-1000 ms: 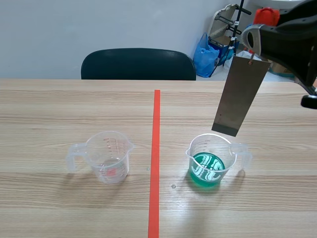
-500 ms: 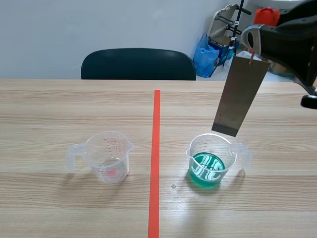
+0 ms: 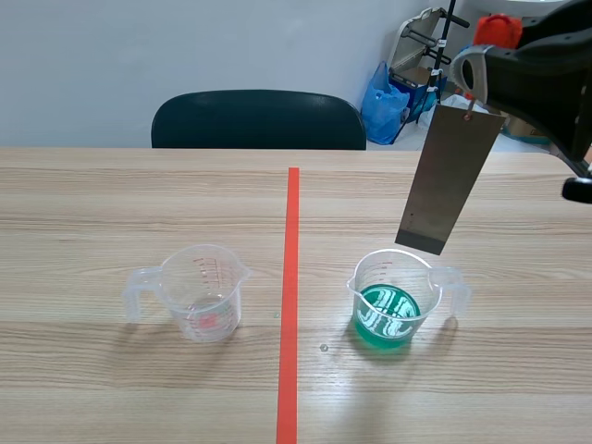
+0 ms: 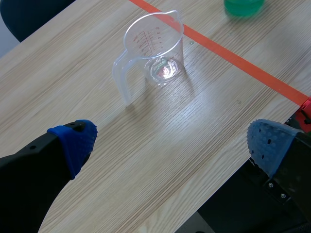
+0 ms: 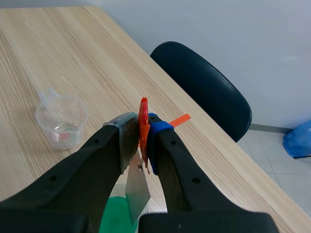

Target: Do the redox reaction experiment

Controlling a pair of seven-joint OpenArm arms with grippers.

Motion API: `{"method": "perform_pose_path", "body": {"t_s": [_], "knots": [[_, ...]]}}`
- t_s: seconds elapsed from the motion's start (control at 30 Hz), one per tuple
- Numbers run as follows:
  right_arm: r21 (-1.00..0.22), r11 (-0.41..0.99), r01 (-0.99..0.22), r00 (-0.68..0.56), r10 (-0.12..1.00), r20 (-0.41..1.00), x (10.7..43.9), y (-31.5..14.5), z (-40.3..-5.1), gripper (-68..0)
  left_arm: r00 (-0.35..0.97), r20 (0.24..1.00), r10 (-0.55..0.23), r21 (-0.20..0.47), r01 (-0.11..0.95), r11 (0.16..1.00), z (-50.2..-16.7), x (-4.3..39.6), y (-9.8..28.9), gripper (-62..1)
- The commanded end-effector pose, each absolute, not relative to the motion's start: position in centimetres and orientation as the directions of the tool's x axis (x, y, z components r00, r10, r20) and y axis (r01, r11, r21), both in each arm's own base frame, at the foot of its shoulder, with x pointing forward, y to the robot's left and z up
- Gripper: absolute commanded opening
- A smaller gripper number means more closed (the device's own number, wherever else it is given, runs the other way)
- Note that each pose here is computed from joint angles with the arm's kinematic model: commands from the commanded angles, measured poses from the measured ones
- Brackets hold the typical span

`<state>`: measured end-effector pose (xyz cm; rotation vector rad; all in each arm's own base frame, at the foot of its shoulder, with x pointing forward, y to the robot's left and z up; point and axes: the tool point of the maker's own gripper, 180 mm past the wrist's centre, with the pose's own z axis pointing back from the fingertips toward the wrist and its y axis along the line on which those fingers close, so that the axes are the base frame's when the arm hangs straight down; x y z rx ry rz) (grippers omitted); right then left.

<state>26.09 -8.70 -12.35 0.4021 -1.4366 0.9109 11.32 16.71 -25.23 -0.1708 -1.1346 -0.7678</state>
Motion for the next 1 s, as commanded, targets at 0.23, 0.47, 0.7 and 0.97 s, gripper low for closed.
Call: {"method": "perform_pose_path", "body": {"t_s": [0.23, 0.47, 0.7, 0.97], "knots": [[-0.286, 0.612, -0.737, -0.145, 0.27, 0.952, 26.0, -8.3, -11.3, -66.9, 0.193, 0.88, -0.435, 0.236, 0.617, 0.751, -24.7, 11.5, 16.5, 1.4], [-0.286, 0.612, -0.737, -0.145, 0.27, 0.952, 26.0, -8.3, -11.3, -66.9, 0.232, 0.921, -0.312, 0.108, 0.619, 0.778, -24.6, 12.6, 16.4, 1.4], [-0.286, 0.612, -0.737, -0.143, 0.272, 0.952, 26.0, -8.4, -11.4, -66.9, 0.224, 0.949, -0.221, 0.032, 0.632, 0.775, -24.8, 15.3, 16.4, -28.1], [-0.286, 0.612, -0.737, -0.143, 0.273, 0.951, 26.0, -8.4, -11.4, -66.9, 0.198, 0.975, -0.097, -0.073, 0.707, 0.703, -24.4, 17.2, 14.5, -57.6]]}}
